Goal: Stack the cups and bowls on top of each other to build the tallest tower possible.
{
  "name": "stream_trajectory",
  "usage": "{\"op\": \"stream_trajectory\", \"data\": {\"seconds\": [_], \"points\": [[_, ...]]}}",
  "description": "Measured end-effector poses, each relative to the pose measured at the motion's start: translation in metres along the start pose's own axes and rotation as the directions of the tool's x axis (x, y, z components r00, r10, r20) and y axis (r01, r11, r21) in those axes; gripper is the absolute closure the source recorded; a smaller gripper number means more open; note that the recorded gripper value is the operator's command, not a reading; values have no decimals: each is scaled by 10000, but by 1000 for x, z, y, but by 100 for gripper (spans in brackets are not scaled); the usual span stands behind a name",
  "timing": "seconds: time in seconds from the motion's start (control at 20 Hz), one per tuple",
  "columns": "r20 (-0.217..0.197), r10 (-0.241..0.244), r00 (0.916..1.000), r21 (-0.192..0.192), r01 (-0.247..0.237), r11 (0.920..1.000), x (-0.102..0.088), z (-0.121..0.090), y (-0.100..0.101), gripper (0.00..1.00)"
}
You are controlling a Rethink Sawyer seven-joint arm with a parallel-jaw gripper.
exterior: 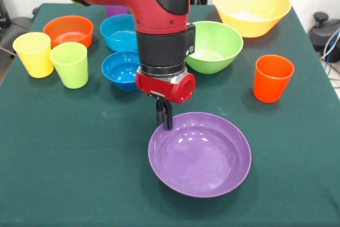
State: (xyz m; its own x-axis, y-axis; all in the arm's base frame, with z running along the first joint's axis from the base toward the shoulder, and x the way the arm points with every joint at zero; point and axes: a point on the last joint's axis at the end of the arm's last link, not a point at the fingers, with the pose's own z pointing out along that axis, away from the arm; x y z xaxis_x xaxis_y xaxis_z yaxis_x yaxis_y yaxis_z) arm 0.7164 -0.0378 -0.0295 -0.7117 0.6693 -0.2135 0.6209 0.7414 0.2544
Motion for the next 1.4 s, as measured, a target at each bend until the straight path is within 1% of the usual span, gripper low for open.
{"op": "stream_trajectory", "data": {"seconds": [0.15, 0.25, 0.35, 0.55, 0.65, 0.7, 0.85, 1.0, 1.4], "points": [[-76, 164, 9998, -150, -165, 9998, -7, -2, -2, 100], [-206, 432, 9989, -298, -438, 9986, -17, -4, -9, 100], [-248, 593, 9979, -348, -601, 9976, -24, -4, -17, 100], [-255, 730, 9970, -402, -740, 9964, -31, -2, -32, 100], [-260, 690, 9973, -433, -701, 9966, -32, -1, -34, 100], [-266, 572, 9980, -473, -584, 9972, -30, 0, -35, 0], [-266, 507, 9984, -490, -519, 9974, -29, 1, -35, 0], [-268, 265, 9993, -581, -280, 9979, -26, 2, -31, 0], [-384, 101, 9992, -821, -133, 9965, -17, 0, -18, 0]]}}
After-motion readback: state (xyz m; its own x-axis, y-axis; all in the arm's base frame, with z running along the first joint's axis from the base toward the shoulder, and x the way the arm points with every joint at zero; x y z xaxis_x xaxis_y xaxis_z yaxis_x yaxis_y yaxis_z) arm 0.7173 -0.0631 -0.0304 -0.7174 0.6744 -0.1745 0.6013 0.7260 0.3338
